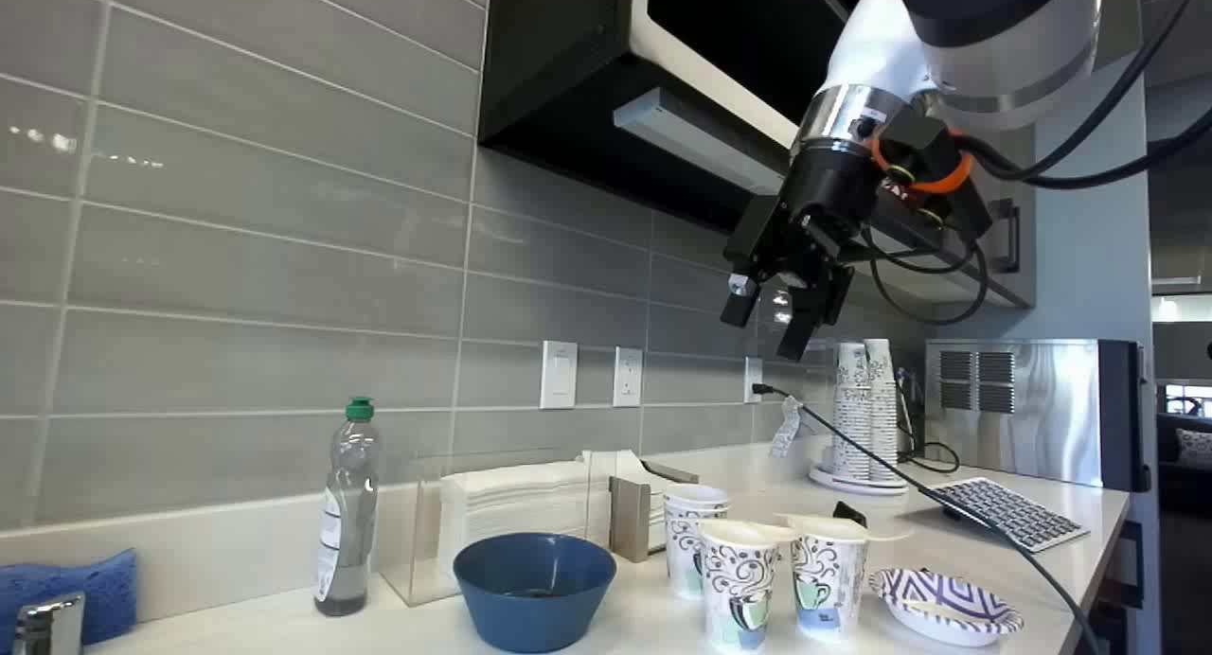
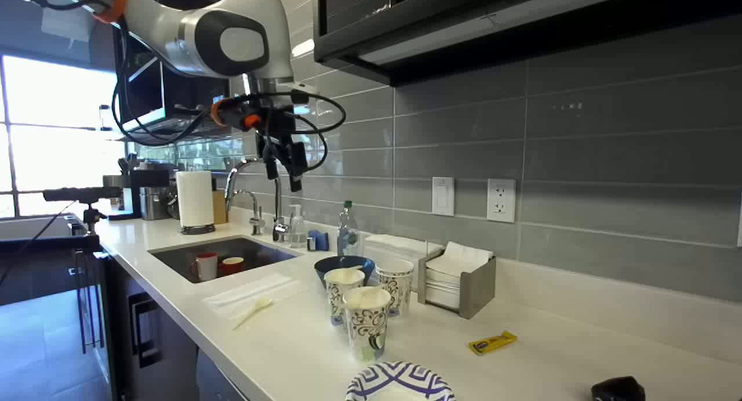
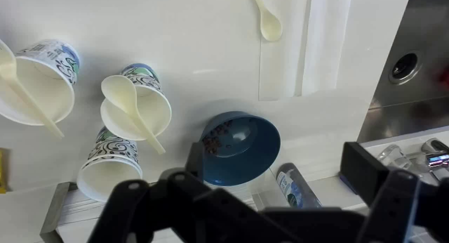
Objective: Swap the places of the spoons on the cups
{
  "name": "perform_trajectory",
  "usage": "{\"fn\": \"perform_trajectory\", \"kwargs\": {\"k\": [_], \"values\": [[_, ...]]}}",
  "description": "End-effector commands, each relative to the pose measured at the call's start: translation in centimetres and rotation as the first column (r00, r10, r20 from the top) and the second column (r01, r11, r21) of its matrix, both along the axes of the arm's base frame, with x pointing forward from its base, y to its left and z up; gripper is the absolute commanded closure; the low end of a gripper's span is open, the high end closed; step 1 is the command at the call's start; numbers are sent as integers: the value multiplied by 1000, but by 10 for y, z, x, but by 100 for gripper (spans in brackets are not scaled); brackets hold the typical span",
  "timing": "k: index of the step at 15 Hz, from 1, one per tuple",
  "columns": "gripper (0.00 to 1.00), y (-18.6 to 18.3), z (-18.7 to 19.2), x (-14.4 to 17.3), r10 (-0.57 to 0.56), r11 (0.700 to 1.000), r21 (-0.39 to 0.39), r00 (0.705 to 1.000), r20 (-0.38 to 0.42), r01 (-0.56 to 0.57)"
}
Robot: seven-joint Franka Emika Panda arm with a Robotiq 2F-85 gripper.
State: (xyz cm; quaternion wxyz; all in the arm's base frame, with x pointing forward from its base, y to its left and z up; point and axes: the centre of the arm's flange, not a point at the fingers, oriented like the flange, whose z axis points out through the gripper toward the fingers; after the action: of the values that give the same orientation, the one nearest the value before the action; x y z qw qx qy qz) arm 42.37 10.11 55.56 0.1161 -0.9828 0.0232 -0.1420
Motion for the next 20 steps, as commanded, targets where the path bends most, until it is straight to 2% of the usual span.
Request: {"fn": "perform_trajectory", "kwargs": {"k": [1,5,7,10,14,20], "values": [[0,0,0,0,0,1000,0,1000,0,0],[0,0,0,0,0,1000,0,1000,1,0],[0,-18,-7,-6,-72,997,-17,997,-39,72],[0,-46,-17,-12,-140,988,-84,984,-107,132],[0,-81,-33,-13,-141,970,-221,971,-191,97],[0,-106,-54,3,-105,944,-327,978,-180,41]]}}
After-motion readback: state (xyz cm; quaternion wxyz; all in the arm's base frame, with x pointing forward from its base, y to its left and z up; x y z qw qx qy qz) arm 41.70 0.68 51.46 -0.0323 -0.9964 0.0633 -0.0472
